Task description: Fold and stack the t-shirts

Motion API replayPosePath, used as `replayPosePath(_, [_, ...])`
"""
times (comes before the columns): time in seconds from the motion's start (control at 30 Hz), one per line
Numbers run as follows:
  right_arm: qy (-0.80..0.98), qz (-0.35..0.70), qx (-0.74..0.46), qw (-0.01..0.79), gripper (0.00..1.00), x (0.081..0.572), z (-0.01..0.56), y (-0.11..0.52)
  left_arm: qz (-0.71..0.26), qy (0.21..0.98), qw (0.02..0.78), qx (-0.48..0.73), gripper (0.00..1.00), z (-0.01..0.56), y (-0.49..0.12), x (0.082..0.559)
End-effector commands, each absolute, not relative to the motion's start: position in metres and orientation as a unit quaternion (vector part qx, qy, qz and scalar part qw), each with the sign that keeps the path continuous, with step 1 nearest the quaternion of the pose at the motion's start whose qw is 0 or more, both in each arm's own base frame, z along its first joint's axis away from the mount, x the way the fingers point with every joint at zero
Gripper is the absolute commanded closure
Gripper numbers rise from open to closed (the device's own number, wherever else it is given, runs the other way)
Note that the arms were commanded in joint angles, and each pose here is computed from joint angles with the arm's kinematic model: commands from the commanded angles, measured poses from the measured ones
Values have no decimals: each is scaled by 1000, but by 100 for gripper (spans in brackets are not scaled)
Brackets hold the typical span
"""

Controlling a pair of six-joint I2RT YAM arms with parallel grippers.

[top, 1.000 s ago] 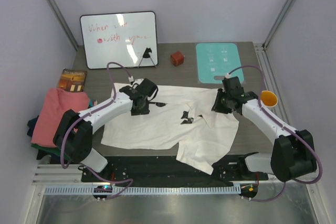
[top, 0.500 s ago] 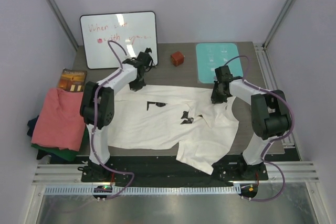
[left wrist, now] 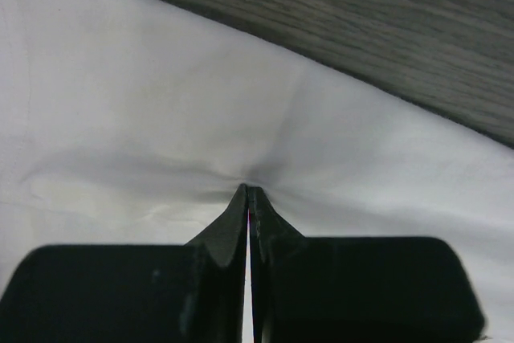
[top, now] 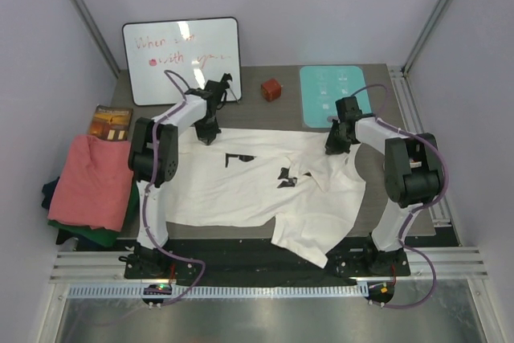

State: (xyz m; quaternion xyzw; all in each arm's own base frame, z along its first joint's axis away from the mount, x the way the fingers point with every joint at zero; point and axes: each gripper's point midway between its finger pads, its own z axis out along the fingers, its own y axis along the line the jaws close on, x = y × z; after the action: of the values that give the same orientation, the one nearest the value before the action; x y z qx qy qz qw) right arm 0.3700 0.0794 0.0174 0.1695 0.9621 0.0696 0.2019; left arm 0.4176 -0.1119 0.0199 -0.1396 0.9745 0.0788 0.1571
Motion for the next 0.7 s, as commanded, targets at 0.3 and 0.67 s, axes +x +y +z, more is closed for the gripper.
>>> replayPosePath(0.3, [959, 45, 214, 181, 99, 415, -11, 51, 55, 972, 121, -193, 100, 2, -70, 462])
replayPosePath(0.67, [942, 118, 182, 254, 86, 440, 44, 70, -8, 968, 169, -188, 64, 32, -85, 475])
